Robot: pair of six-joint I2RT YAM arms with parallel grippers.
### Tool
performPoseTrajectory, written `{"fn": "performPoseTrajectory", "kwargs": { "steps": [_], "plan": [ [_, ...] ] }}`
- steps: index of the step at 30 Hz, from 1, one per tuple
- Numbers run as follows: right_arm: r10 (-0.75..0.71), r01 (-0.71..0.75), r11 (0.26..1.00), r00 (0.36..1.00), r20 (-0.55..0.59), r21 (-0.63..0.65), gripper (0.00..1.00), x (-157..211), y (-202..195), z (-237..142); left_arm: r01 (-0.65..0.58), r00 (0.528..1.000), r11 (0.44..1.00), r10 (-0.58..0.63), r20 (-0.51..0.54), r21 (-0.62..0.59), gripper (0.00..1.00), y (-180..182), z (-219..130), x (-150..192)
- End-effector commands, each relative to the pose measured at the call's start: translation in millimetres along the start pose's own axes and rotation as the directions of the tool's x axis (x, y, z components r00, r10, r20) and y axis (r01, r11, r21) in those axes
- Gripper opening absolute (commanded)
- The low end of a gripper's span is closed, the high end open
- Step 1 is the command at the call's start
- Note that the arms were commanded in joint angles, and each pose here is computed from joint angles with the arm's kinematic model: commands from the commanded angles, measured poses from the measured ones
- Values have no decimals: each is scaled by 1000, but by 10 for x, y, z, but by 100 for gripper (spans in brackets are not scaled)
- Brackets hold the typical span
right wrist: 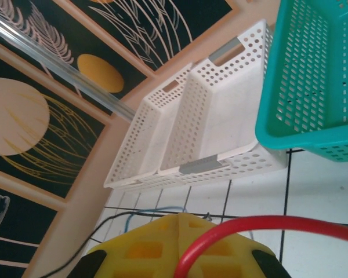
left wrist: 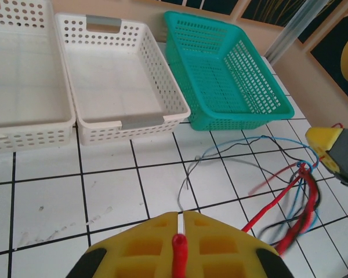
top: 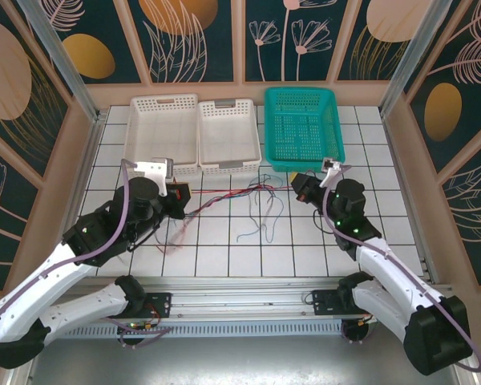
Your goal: Untangle the cables
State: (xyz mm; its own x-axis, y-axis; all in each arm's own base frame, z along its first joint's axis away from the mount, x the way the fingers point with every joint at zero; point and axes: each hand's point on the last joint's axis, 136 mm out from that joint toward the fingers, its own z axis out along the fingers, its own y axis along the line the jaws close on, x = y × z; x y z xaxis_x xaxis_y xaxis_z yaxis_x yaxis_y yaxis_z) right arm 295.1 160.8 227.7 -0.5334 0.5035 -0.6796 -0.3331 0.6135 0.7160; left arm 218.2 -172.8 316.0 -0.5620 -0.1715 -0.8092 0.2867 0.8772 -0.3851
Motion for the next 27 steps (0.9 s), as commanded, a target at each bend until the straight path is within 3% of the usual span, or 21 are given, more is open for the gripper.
{"fn": "performPoseTrajectory", "kwargs": {
  "steps": [1,13,16,19,25,27],
  "plan": [
    [32,-89,862,992,122,498,0,-123,-1238,-363,-21,985,952,72,155,-306,0,638,-467,-372],
    [37,-169,764,975,219,622,0,-368,-1600,-752,-57,974,899,146,174,-434,0,843,-586,-454],
    [39,-151,803,979,202,577,0,-358,-1518,-683,-73,980,929,134,144,-363,0,733,-436,-342],
    [31,-95,897,988,152,432,0,-325,-1255,-509,-73,988,961,106,110,-268,0,590,-218,-168],
    [-20,0,975,996,89,223,39,-245,-770,-348,-48,998,986,52,26,-159,0,424,205,187],
    [-30,18,985,997,70,174,48,-211,-646,-322,-31,999,990,32,5,-137,0,397,321,297]
  ]
}}
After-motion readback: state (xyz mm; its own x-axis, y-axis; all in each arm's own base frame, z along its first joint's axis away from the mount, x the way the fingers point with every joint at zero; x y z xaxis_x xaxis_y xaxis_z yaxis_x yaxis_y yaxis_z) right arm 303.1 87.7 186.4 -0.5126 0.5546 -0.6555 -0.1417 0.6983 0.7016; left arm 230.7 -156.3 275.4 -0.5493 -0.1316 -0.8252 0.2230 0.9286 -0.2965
